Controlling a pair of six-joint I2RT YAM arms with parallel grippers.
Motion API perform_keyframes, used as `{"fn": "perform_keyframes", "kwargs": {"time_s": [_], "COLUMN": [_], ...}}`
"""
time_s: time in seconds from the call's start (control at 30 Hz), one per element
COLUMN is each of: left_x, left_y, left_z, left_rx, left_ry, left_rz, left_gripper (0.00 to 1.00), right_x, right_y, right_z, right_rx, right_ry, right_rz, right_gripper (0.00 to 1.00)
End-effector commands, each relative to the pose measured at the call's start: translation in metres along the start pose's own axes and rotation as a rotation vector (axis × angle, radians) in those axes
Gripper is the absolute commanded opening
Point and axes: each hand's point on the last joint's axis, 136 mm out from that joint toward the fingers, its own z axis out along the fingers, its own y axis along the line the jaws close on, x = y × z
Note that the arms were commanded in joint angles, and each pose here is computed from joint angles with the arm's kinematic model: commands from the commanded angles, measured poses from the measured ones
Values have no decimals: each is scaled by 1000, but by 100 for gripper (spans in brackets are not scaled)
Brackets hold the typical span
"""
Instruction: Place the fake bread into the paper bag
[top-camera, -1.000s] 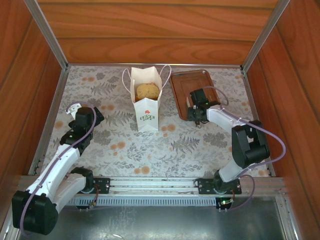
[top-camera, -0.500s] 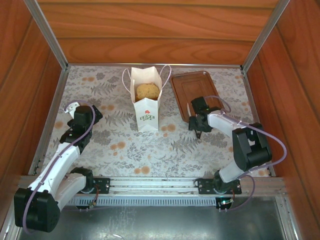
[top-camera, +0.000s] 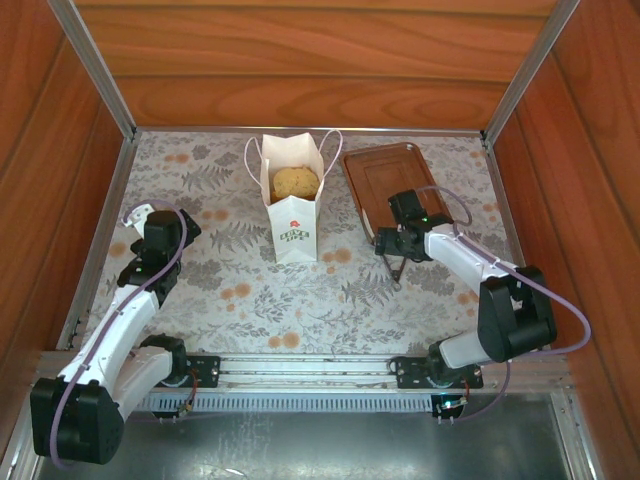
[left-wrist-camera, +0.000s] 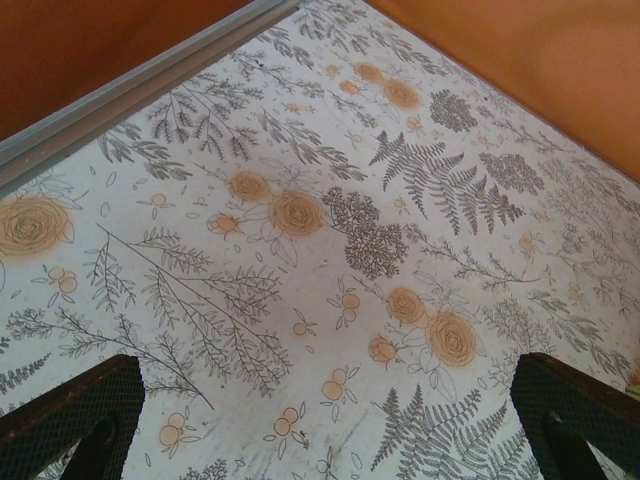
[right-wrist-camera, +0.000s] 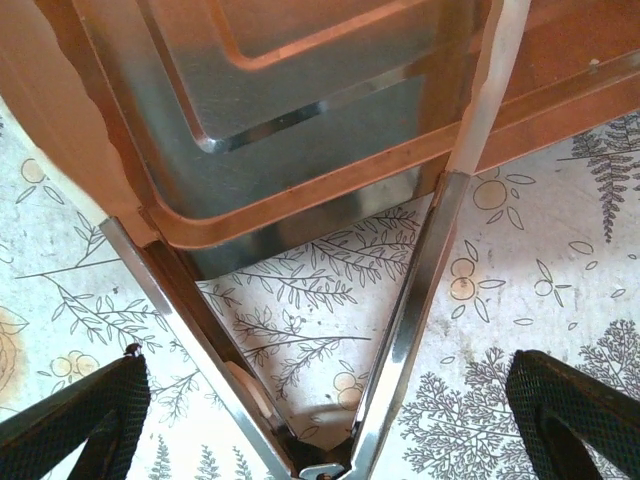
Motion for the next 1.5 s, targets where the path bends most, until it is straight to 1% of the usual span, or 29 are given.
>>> {"fn": "perform_keyframes", "kwargs": {"time_s": [0.0,0.07,0.17,0.3,0.4,0.5,0.57,0.63,0.73,0.83,0.9,1.03,1.17,1.23,1.3,1.4,1.47], "left_x": [-13,-17,-24,-32,-33,-24,-14,-2,9,9,7,4,-1,-1,-2,-4,-7], "left_y": [-2,1,8,24,40,49,56,60,60,47,47,48,45,46,46,45,44], "left_z": [-5,-7,-10,-13,-11,-2,6,17,31,42,48,60,65,65,64,63,62], "left_rx": [16,9,-16,-73,-153,-214,-255,-259,-220,-130,-123,-132,-129,-124,-110,-79,-63], "left_ry": [-38,-53,-96,-208,-262,-239,-212,-193,-175,-167,-159,-142,-152,-158,-170,-198,-237], "left_rz": [-8,-5,13,65,150,263,305,338,367,364,369,397,432,439,440,415,399], "left_gripper": [100,100,100,100,100,100,100,100,100,100,100,100,100,100,100,100,100], "right_x": [-11,-20,-37,-54,-63,-65,-65,-64,-67,-76,-85,-106,-108,-111,-108,-108,-109], "right_y": [-7,-5,-8,-32,-60,-91,-106,-112,-113,-108,-100,-87,-85,-83,-86,-87,-87], "right_z": [-18,-31,-55,-78,-83,-76,-65,-49,-27,-11,-9,-8,19,16,20,20,19], "right_rx": [8,-27,-92,-87,-11,133,178,166,167,143,116,58,43,38,39,41,40], "right_ry": [-45,-90,-193,-327,-439,-565,-631,-643,-641,-698,-696,-777,-793,-830,-781,-776,-779], "right_rz": [6,17,56,122,151,178,197,208,190,146,109,47,35,23,46,48,47], "right_gripper": [99,99,99,100,100,100,100,100,100,100,100,100,100,100,100,100,100]}}
